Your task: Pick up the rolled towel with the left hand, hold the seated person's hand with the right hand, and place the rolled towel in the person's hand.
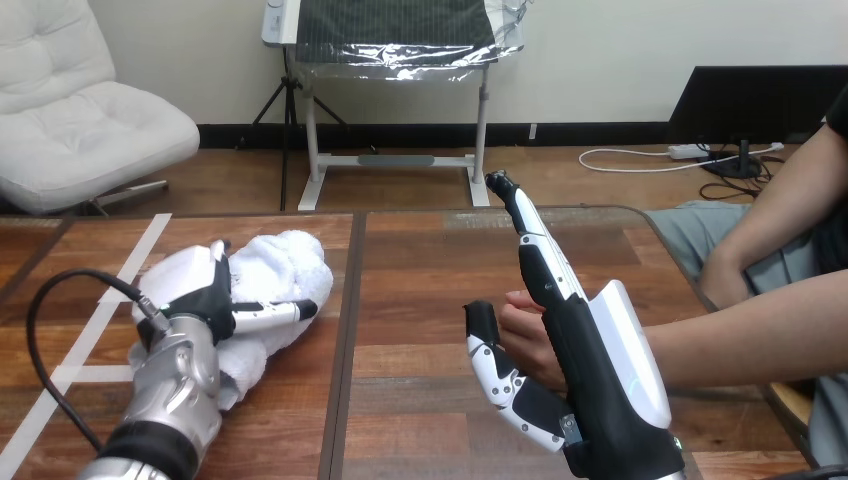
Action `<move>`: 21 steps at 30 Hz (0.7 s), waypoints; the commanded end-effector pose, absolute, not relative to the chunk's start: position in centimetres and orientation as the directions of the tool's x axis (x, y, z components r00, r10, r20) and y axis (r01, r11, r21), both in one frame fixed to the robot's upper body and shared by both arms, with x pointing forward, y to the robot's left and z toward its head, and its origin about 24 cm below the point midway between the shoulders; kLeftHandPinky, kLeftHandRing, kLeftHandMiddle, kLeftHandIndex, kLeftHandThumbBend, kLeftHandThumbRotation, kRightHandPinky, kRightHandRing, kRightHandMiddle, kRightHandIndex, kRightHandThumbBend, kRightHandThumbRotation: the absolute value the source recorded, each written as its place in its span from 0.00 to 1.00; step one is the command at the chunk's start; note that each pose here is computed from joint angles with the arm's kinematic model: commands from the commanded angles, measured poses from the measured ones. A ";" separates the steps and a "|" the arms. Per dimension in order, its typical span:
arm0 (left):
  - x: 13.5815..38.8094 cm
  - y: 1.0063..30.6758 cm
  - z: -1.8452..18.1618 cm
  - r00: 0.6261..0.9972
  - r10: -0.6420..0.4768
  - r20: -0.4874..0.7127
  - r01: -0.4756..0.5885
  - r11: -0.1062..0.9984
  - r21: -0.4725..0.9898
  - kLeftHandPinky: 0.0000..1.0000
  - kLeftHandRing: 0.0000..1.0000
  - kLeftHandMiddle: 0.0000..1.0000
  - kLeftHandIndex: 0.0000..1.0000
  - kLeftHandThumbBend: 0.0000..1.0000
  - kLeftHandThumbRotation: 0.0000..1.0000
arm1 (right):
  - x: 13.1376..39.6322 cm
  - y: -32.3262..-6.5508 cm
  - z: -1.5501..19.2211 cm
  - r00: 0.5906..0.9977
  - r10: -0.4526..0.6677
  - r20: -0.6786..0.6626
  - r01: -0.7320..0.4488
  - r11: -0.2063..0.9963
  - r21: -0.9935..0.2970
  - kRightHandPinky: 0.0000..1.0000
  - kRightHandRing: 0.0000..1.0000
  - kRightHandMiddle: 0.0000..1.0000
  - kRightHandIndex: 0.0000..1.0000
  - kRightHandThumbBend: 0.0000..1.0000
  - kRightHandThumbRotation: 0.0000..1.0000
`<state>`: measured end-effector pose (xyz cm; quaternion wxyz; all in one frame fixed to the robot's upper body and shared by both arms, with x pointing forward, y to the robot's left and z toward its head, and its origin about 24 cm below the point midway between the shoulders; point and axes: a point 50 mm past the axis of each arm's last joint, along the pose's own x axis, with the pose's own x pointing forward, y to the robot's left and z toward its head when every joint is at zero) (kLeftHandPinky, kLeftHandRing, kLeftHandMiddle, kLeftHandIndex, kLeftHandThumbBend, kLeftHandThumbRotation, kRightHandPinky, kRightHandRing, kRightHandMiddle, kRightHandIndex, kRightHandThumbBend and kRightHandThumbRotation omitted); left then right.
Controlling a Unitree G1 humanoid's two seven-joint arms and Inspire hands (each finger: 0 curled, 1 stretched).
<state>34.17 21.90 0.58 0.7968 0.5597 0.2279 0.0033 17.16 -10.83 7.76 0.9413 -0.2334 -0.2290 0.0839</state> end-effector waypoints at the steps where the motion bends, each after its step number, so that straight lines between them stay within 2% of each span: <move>1: 36.5 20.3 3.4 0.925 0.216 -0.314 0.222 0.364 0.905 0.95 0.96 0.98 1.00 1.00 0.71 | 17.9 -10.8 9.7 0.831 0.273 0.485 -0.011 0.879 -0.477 1.00 1.00 1.00 1.00 0.00 0.00; 12: 36.4 20.0 2.7 0.898 0.187 -0.398 0.303 0.393 0.868 0.96 0.96 0.97 1.00 1.00 0.72 | 17.9 -10.9 9.8 0.832 0.275 0.482 -0.010 0.876 -0.483 1.00 1.00 1.00 1.00 0.00 0.00; 21: 36.2 19.9 2.1 0.889 0.184 -0.420 0.327 0.386 0.862 0.94 0.94 0.96 1.00 1.00 0.72 | 17.9 -10.9 9.8 0.830 0.274 0.485 -0.009 0.877 -0.481 1.00 1.00 1.00 1.00 0.00 0.00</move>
